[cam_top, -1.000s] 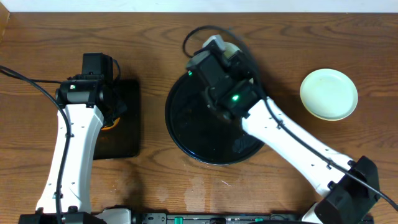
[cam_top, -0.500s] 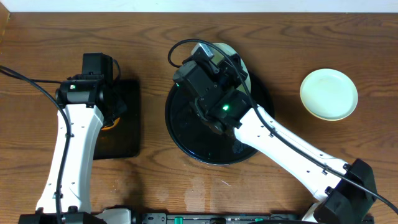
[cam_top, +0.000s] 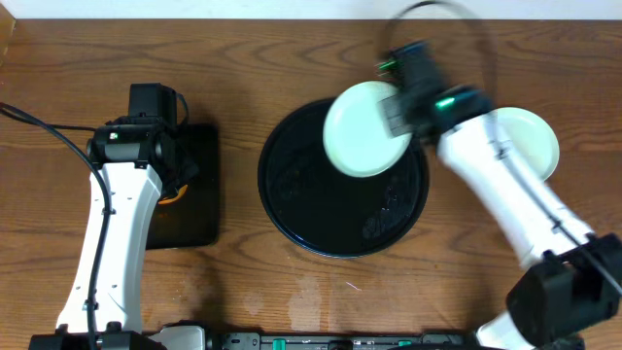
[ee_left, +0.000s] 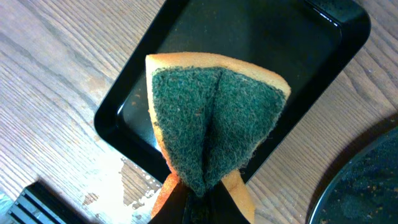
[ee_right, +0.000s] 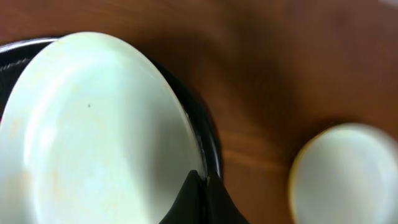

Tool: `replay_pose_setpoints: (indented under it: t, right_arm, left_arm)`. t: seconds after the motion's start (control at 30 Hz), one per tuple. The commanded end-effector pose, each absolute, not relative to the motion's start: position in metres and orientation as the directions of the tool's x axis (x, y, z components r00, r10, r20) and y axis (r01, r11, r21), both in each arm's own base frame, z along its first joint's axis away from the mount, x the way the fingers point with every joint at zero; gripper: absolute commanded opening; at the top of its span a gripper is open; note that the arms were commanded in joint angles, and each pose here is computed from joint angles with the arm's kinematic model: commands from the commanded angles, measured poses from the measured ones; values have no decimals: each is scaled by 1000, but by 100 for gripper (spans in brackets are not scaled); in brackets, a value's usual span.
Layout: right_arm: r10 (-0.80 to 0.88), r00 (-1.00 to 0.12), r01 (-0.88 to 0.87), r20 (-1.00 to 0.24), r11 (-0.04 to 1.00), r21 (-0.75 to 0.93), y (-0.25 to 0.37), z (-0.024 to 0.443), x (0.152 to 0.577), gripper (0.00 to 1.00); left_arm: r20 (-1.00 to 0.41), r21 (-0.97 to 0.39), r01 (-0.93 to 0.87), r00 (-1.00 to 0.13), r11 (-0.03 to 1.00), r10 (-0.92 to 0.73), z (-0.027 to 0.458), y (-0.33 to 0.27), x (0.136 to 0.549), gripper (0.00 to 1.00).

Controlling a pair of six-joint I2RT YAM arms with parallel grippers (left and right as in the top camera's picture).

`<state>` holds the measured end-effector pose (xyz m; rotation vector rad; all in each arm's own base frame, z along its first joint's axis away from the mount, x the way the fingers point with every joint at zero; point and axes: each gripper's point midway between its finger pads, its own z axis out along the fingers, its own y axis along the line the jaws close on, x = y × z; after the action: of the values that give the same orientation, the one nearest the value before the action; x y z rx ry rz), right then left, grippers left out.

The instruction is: Clean dirty plates on tray and stack at the side

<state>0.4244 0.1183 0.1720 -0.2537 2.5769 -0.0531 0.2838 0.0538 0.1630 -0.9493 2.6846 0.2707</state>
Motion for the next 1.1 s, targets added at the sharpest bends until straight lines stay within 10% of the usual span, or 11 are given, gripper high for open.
replay_pose_setpoints:
  t: [0.0,0.33,0.77,0.93,1.07]
  right_arm:
    - [28,-878,-89,-478,971,221,95,182,423,1]
    - [382,-838,340,-389,924,175,-93,159,399,1]
    - [558,-694,564,-455,814,138,-180,120,382,1]
    - [560,-707,518,-432,826,222,-163,118,388,52]
    - [518,-764,347,-384,832,433,-114,127,399,56]
  left_arm:
    - [-318,88,-635,-748,767,-583,162,55,281,8]
    - [-319,87,-636,-747,767,-583,162,55,282,8]
    - [-318,87,-636,-747,767,-583,162,55,282,8]
    - [-319,87,-635,-747,767,-583,162,55,282,8]
    - [-324,82,-637,-745,767,-583,162,55,283,8]
